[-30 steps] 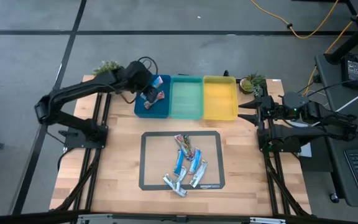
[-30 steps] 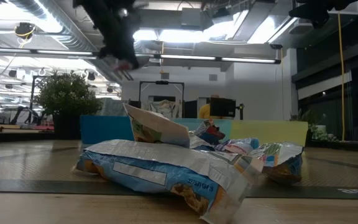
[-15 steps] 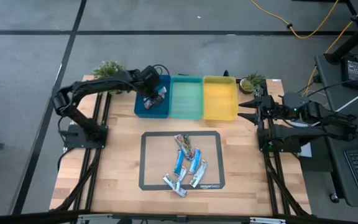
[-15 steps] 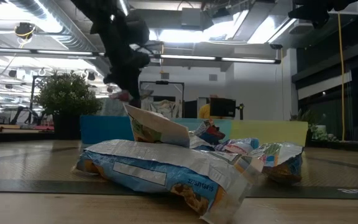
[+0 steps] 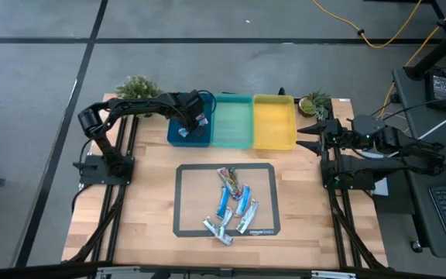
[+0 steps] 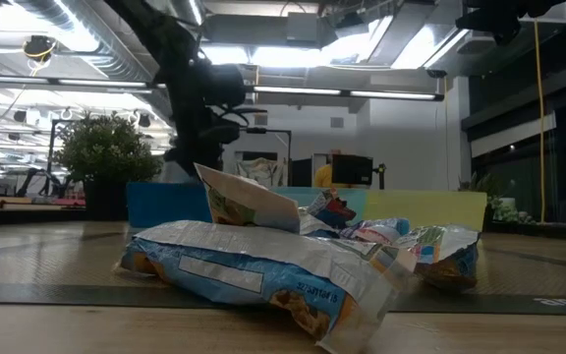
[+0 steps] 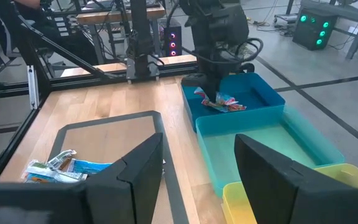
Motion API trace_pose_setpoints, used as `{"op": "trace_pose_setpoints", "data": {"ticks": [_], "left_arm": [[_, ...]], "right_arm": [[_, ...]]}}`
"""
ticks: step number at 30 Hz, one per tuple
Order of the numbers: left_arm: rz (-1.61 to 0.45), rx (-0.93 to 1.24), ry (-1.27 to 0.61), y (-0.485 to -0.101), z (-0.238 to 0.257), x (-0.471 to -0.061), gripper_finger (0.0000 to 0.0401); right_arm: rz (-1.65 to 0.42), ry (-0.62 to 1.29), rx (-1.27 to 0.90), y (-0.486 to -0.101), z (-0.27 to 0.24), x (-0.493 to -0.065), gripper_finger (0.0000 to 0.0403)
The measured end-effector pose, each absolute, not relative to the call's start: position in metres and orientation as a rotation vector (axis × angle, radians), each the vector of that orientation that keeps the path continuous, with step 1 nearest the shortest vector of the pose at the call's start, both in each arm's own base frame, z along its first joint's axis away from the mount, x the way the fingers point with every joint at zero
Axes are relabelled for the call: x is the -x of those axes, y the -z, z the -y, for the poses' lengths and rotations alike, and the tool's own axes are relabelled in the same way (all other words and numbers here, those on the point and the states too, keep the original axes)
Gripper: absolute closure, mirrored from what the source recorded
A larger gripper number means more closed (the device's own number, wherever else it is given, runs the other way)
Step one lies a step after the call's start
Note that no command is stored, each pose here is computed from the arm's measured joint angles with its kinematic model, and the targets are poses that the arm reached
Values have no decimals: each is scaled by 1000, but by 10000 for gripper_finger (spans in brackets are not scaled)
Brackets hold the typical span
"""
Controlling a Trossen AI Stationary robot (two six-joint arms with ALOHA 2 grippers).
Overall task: Pick and place Granola Bars by type
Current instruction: Put the red granola bar into the blue bin
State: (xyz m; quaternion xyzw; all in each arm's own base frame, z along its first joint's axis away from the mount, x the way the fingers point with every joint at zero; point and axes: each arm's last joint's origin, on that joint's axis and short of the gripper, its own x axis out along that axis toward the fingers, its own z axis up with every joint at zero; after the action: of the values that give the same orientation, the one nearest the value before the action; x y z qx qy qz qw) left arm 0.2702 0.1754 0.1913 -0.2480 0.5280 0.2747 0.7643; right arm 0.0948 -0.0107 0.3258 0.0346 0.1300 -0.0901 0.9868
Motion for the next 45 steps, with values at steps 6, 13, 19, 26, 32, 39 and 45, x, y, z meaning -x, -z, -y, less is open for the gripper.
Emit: {"op": "trace_pose_setpoints", "data": {"ticks": [6, 13, 19, 26, 32, 39, 45], "left_arm": [[-1165, 535, -592, -185, -177, -272, 373], [-1179, 531, -586, -181, -177, -273, 369], [-1178, 531, -586, -181, -177, -273, 345], [-1178, 532, -588, -181, -177, -273, 312], [-1171, 560, -547, -181, -176, -274, 297], [-1154, 619, -389, -183, -164, -280, 297], [-1080, 504, -299, -213, -145, -293, 304]], "right_arm": [[-261, 182, -73, -326, 11, -95, 202], [-261, 182, -74, -326, 11, -95, 202], [-261, 182, -75, -326, 11, -95, 202], [-261, 182, -76, -326, 11, -95, 202], [-261, 182, -76, -326, 11, -95, 202], [-261, 182, -74, -326, 11, -95, 202], [-262, 182, -72, -326, 11, -95, 202]]}}
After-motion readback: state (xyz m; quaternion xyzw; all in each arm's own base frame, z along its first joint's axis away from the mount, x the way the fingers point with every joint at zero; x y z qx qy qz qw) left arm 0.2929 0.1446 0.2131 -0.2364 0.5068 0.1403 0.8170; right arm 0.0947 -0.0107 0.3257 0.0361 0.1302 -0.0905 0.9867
